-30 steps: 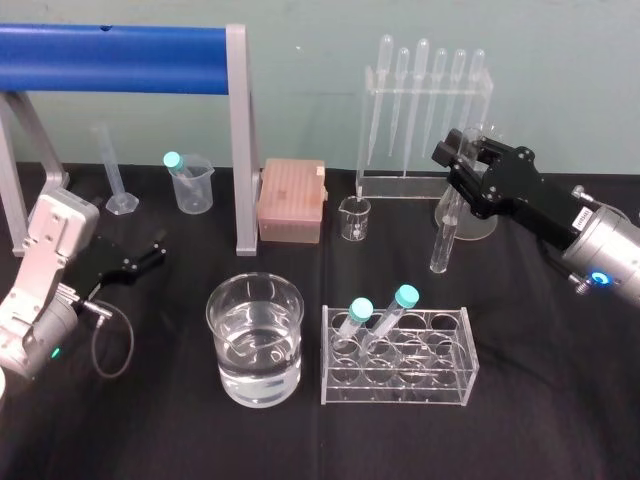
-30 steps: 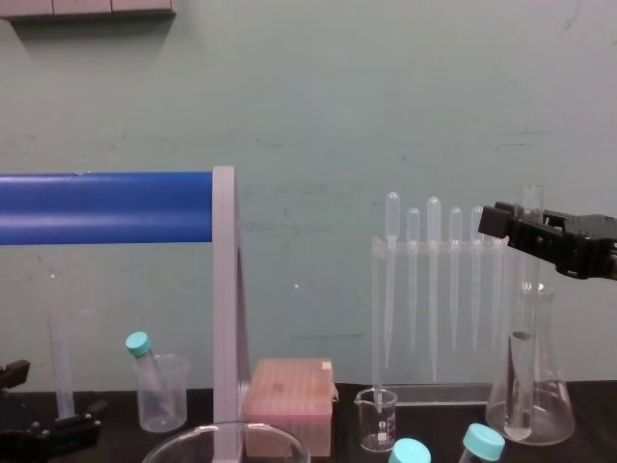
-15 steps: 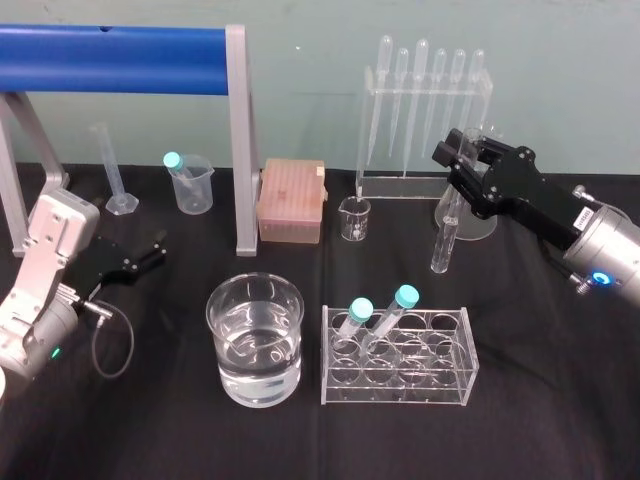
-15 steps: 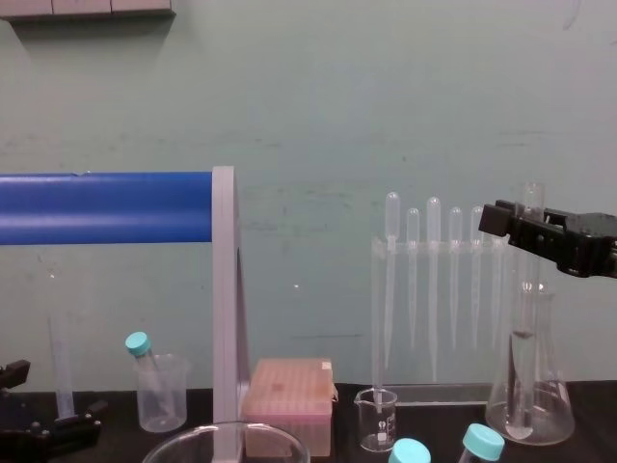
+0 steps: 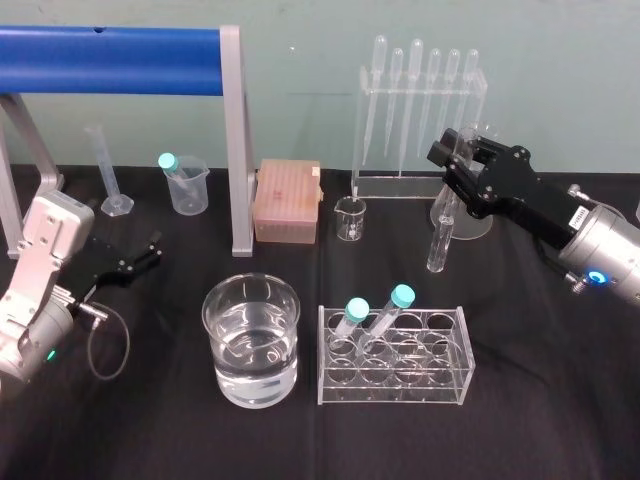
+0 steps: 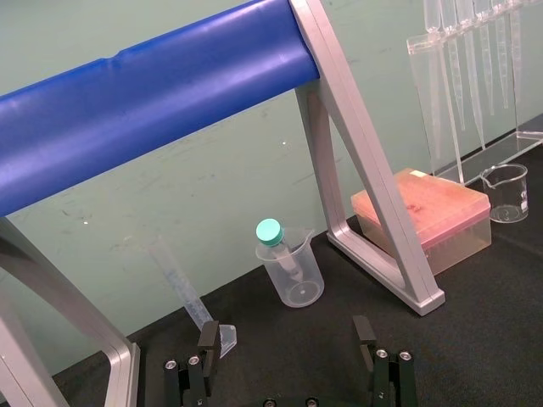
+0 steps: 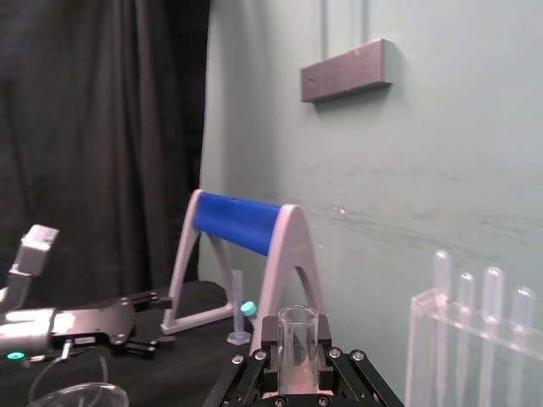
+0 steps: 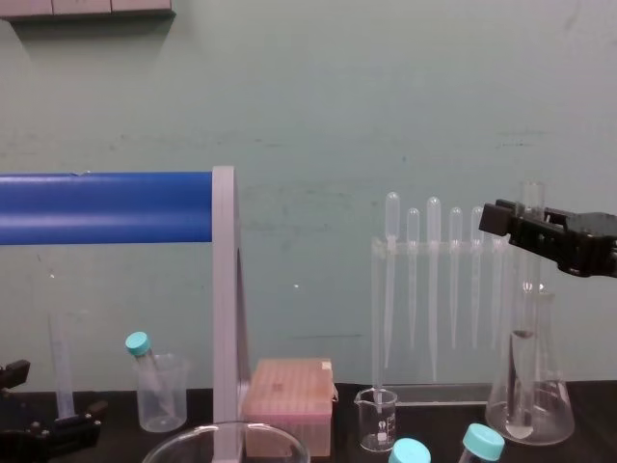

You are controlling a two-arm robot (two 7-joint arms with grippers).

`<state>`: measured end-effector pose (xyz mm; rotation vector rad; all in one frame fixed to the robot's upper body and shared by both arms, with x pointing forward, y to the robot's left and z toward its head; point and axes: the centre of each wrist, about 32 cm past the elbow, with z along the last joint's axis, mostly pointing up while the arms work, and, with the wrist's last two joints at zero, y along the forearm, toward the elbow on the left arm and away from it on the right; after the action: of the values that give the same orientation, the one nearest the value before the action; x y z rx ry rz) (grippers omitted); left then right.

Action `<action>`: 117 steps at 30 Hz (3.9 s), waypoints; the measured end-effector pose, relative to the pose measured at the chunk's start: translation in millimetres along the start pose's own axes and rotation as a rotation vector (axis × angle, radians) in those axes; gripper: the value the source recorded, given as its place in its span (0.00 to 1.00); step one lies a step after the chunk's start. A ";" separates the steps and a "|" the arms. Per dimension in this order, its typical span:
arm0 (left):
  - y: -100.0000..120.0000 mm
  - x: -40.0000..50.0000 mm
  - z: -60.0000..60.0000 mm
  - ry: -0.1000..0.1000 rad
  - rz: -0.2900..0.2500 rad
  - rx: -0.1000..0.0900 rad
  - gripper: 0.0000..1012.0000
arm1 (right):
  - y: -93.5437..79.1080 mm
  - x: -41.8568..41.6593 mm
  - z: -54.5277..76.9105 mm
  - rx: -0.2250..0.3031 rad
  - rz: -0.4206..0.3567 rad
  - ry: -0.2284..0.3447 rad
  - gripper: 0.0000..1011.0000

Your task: Hold the test tube with one hand and immerse one end into the beaker, then return it to the test tube rack.

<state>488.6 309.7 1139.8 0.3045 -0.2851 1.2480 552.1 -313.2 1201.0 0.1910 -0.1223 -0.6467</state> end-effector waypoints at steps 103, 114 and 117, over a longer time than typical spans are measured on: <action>0.0 0.0 0.0 0.000 0.000 0.000 0.99 | 168.7 -32.4 -37.6 -0.020 0.720 0.192 0.24; 0.0 0.0 0.0 0.000 0.000 0.000 0.99 | 168.2 -29.4 -47.4 -0.058 0.722 0.201 0.24; 0.0 0.0 0.0 0.000 0.000 0.000 0.99 | 167.9 -28.8 -48.0 -0.065 0.724 0.199 0.24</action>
<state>488.6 309.7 1139.8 0.3045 -0.2851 1.2480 636.0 -157.8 1188.7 0.1337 0.0258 0.0910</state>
